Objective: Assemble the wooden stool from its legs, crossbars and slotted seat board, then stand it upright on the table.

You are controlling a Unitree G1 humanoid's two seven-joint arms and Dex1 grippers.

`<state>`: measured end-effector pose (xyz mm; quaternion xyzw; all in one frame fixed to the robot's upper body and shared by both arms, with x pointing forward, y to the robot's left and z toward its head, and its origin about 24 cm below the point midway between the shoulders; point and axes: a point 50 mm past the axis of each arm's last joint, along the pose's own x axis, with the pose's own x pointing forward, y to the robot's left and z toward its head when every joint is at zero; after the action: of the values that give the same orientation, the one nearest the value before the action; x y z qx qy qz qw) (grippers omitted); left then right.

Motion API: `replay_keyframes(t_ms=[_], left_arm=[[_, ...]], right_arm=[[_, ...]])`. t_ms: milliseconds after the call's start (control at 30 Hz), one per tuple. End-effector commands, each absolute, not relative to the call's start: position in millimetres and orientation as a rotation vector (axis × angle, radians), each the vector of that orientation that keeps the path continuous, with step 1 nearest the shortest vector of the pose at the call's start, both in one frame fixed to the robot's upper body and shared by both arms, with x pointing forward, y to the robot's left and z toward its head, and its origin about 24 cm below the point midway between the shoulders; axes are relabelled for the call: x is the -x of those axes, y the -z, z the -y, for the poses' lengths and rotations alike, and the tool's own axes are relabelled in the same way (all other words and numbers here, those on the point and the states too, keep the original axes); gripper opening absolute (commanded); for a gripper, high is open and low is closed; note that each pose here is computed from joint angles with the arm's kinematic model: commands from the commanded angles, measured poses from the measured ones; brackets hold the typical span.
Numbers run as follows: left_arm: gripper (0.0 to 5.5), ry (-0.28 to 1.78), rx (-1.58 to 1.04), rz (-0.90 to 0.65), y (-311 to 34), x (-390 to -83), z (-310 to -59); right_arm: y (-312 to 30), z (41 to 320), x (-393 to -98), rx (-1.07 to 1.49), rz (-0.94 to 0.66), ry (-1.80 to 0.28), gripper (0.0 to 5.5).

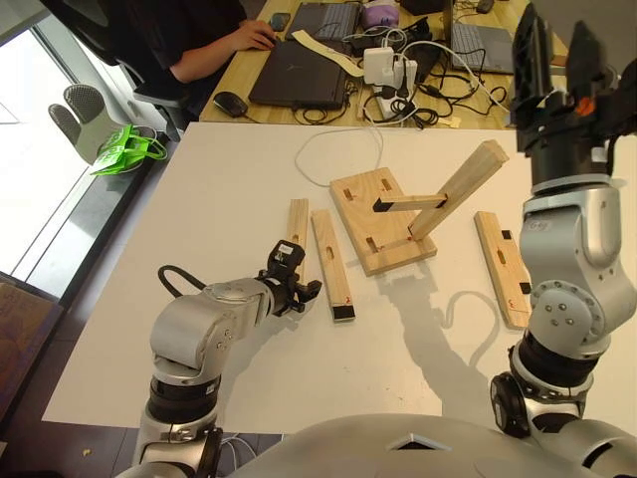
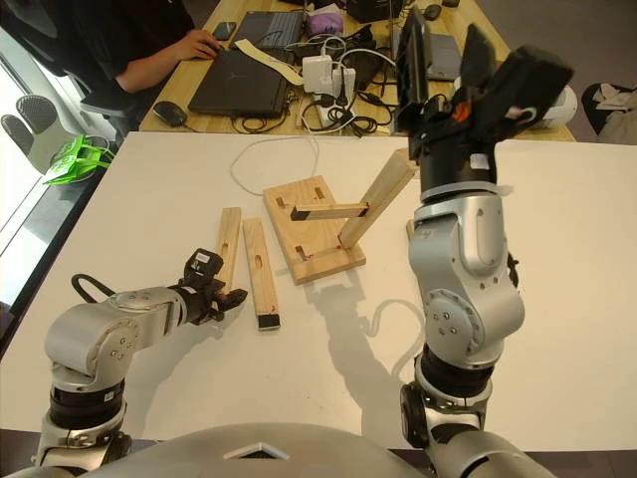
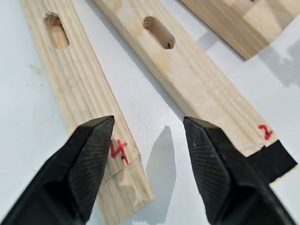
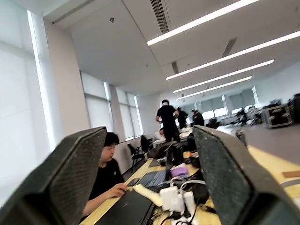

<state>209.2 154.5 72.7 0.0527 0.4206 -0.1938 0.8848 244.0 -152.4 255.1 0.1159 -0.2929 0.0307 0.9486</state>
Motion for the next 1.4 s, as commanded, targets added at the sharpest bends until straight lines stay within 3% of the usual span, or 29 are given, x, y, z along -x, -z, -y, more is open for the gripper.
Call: replay_keyframes(t_ms=[33, 133, 300, 400, 600, 867, 1033, 1400], left_arm=[[2.73, 0.367, -0.025, -0.85, -77.7, -209.0, -146.6], [2.73, 0.379, 0.1, -0.792, -83.9, -204.8, -129.5], [2.73, 0.262, 0.192, -0.689, -97.9, -207.1, -127.9], [2.73, 0.164, 0.249, -0.62, -108.7, -210.1, -131.9], [2.73, 0.051, 0.357, -0.536, -121.2, -211.8, -132.6], [2.73, 0.082, 0.339, -0.516, -126.7, -218.2, -126.6], [2.73, 0.12, 0.334, -0.536, -124.1, -220.8, -123.3], [2.73, 0.187, 0.317, -0.553, -125.7, -228.6, -113.4]], right_arm=[[-240.6, 195.5, -245.4, -0.082, 0.522, 0.136, 3.4], [-207.7, 225.9, -231.9, 0.009, 0.345, 0.275, 3.4], [-119.5, 241.5, -169.6, 0.083, -0.243, 0.205, 3.4], [-102.0, 249.4, -131.4, 0.117, -0.456, 0.091, 3.4], [-80.6, 272.4, -84.6, 0.142, -0.734, -0.021, 3.4], [-44.6, 260.0, -76.5, -0.134, -0.745, -0.116, 3.4], [-20.1, 260.9, -70.0, -0.135, -0.774, -0.094, 3.4], [10.7, 260.0, -115.7, -0.094, -0.662, -0.121, 3.4]])
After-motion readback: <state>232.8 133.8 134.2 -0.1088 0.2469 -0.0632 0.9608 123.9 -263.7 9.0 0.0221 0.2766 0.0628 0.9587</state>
